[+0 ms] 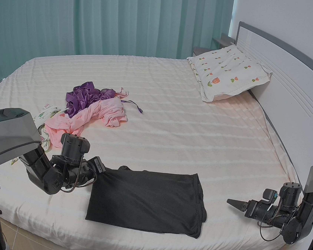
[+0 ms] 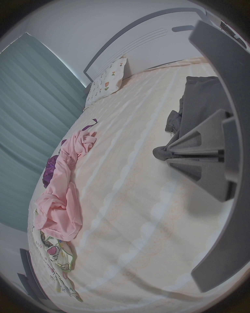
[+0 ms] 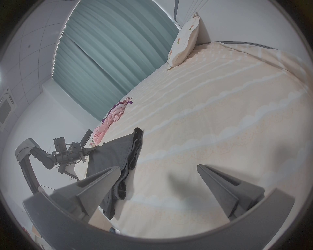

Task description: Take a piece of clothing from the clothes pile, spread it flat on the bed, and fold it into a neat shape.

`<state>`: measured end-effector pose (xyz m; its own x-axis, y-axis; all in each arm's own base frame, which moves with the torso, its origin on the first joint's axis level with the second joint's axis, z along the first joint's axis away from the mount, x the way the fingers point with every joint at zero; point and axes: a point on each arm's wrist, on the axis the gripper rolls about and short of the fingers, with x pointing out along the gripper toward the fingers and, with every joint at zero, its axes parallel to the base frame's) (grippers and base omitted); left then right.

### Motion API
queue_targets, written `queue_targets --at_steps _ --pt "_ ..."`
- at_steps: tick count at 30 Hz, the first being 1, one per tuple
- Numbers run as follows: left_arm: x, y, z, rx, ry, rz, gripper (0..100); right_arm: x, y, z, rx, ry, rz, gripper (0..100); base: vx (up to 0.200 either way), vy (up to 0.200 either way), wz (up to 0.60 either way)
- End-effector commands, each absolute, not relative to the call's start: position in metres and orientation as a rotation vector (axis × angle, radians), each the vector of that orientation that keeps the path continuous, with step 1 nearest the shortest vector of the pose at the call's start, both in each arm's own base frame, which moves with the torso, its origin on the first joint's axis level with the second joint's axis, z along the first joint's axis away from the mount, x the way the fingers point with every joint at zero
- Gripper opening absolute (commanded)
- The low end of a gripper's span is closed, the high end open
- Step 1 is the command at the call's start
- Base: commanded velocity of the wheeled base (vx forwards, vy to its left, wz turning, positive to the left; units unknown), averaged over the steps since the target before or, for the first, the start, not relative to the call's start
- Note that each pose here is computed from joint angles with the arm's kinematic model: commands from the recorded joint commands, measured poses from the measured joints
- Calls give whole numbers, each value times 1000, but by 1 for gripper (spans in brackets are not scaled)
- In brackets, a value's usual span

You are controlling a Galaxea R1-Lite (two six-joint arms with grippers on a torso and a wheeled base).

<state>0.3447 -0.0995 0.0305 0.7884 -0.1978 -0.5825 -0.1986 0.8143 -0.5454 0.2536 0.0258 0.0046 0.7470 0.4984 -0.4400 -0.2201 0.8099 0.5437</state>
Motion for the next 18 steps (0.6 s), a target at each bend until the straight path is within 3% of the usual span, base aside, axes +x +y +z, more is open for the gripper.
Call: queue_targets --at_steps 1,12,18 --pt "350 -96 29 -638 666 13 0 255 28 4 494 612 413 100 0 0 0" --pt "359 -79 20 -652 667 66 0 264 36 2 541 612 427 100 0 0 0" --pt "360 -75 20 -684 664 82 0 287 63 2 551 567 413 100 0 0 0"
